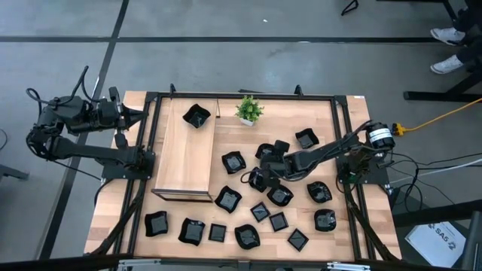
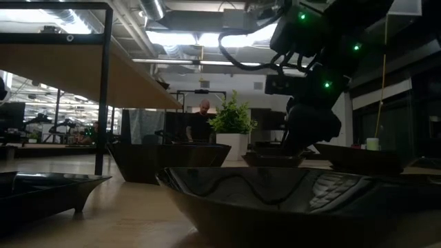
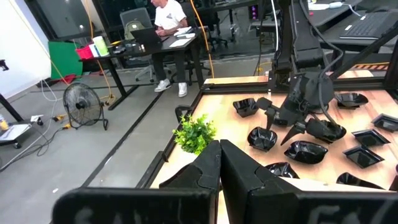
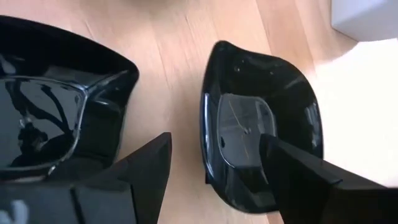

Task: Pick & Place Mini shaped plates
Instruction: Put the black leaf shape plate on top of the shelf

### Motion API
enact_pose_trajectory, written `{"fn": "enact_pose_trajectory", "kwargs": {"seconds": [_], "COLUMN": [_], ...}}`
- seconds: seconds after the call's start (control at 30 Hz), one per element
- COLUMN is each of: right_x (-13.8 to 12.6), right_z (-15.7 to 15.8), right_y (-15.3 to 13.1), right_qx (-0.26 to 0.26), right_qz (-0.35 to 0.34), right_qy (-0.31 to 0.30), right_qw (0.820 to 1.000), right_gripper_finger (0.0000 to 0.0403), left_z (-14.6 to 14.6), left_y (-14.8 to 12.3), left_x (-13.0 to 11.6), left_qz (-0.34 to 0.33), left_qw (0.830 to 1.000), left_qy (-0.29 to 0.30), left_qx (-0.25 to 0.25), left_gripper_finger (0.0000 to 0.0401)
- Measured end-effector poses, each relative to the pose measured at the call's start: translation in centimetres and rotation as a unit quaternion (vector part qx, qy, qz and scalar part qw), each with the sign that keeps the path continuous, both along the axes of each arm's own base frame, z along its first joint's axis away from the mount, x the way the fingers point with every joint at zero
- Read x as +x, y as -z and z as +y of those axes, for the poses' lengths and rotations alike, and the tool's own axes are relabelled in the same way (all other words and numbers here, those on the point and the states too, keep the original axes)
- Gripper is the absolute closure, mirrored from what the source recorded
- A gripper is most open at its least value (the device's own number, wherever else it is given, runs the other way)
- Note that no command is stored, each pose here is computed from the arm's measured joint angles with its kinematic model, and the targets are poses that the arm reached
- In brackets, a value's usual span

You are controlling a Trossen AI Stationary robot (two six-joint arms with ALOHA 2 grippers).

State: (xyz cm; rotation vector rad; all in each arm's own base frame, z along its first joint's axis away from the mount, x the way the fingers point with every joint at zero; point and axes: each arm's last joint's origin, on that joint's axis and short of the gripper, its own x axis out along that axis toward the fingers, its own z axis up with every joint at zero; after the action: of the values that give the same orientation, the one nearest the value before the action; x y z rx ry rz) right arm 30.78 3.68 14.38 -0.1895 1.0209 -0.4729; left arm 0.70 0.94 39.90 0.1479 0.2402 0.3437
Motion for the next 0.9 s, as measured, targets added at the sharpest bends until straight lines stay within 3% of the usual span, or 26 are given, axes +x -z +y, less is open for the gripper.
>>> {"fn": "enact_pose_trajectory", "kwargs": {"seconds": [0.53,0.9], "right_x": [0.26,0.30], "right_z": [-0.02,0.00], "right_y": [0.08,0.07], "right_qx": [-0.002,-0.001], "right_qz": [-0.006,-0.009], "right_qy": [-0.007,-0.005], "right_qw": [1.000,1.000], "right_gripper_finger": [0.0305,0.0376], "left_z": [0.00,0.00], "left_y": [0.00,0.00], "left_x": [0.01,0.01], "left_qz": [0.000,0.000], "left_qw": [1.000,1.000], "left_qy": [0.000,0.000], "left_qx": [0.000,0.000], "left_gripper_finger": [0.0397,0.0397]}}
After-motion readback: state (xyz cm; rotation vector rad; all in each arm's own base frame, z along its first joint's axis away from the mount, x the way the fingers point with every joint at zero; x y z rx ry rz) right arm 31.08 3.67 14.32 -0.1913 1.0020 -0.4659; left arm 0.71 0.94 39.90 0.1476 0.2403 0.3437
